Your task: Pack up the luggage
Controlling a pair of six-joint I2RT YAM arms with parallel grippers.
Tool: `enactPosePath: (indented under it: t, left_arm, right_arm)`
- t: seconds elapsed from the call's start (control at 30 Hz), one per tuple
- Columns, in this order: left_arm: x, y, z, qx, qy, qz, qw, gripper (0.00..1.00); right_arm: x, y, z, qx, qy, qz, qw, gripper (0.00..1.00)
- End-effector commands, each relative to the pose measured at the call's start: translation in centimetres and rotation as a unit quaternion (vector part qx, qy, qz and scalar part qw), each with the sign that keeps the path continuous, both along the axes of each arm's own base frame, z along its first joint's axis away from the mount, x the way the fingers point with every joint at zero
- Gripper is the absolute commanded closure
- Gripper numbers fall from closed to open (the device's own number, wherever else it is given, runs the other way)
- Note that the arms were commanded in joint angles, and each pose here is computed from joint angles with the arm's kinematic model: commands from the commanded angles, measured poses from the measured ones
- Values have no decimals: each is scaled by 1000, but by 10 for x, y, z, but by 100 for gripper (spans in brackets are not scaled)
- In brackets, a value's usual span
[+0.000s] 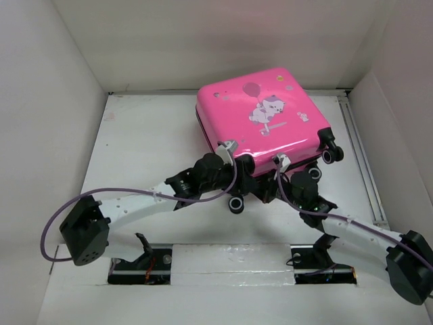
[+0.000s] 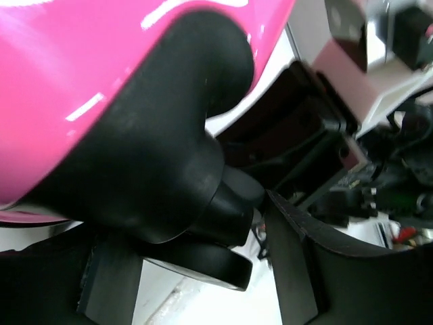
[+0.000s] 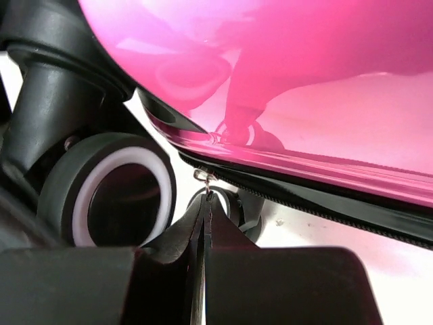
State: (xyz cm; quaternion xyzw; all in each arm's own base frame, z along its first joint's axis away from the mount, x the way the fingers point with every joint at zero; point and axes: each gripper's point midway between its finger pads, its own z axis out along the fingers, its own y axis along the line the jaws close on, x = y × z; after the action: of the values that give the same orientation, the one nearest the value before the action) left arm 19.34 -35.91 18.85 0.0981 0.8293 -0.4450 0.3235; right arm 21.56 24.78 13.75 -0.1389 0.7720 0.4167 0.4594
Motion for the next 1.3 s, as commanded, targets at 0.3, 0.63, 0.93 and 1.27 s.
enactPosePath:
  t: [0.3, 0.63, 0.93, 1.27]
  left_arm:
    - [24, -67, 92, -175, -37, -17, 984, 98]
    - [9, -95, 125, -271, -21, -38, 962, 100]
    - [2, -81, 157, -333, -31, -36, 942, 100]
    - [19, -66, 179, -320, -59, -22, 945, 100]
  right_arm:
    - [-25, 20, 21, 122, -40, -76, 989, 100]
    - [-23, 90, 88, 247, -110, -113, 956, 100]
    - [-56, 102, 85, 276, -116, -82, 951, 100]
    - [-88, 98, 48, 178, -112, 2, 978, 100]
